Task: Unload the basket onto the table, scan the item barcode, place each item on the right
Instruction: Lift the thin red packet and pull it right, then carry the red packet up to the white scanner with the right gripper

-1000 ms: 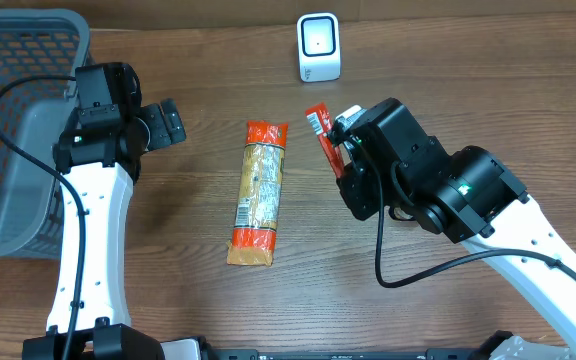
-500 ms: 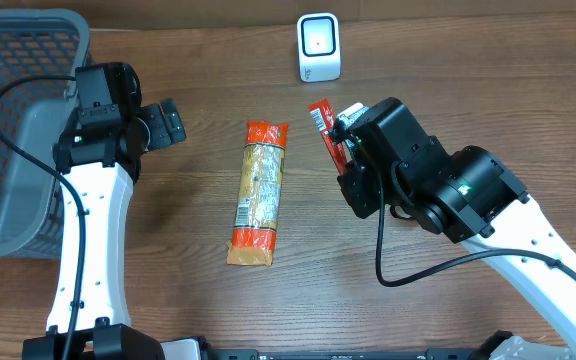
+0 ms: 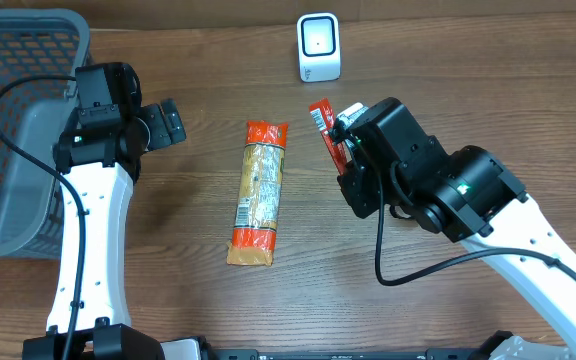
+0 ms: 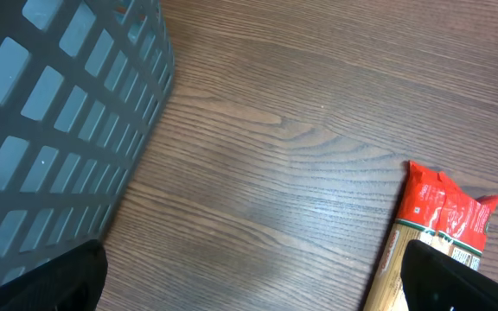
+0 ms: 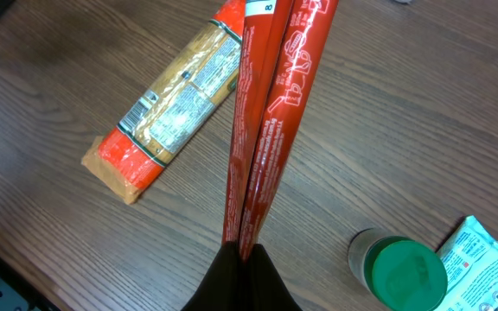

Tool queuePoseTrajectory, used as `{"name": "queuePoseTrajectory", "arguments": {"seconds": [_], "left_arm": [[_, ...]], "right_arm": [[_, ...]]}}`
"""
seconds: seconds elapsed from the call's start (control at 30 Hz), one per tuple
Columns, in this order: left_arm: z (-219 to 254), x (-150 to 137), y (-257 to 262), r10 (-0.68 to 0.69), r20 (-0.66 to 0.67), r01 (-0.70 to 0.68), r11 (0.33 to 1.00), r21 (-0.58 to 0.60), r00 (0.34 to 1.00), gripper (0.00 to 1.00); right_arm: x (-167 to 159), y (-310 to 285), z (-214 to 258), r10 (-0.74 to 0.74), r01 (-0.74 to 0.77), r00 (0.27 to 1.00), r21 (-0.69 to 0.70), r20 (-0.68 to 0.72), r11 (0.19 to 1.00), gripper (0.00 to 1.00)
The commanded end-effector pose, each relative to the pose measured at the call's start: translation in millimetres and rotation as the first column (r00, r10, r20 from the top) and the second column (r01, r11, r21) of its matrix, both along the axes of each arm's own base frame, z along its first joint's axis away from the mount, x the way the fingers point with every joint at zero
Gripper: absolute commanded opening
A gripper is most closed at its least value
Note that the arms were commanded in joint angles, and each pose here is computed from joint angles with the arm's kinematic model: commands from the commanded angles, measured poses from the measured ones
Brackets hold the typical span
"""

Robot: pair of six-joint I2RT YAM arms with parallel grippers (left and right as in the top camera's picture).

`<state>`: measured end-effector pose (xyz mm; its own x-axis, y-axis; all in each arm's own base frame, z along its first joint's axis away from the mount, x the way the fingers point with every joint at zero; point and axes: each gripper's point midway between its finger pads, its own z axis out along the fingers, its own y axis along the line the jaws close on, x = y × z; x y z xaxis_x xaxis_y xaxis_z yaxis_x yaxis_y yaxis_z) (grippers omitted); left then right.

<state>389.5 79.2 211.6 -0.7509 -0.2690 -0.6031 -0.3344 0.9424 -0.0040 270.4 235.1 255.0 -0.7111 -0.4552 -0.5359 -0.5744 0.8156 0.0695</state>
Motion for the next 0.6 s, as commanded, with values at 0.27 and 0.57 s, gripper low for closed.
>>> {"name": "queuePoseTrajectory", "arguments": {"seconds": [0.27,0.57], "left_arm": [[1.9,2.7,2.4,-0.009,0.002,0.009,1.000,0.016,1.000,1.00],[1.9,2.7,2.4,-0.009,0.002,0.009,1.000,0.016,1.000,1.00]], "right_arm": [[14.8,8.5,-11.5,-0.003,0.004,1.000,-0.012,0.006,1.000,0.04],[29.0,14.6,-1.1,-0.020,0.018,0.997,0.021,0.075,1.000,0.04]]}}
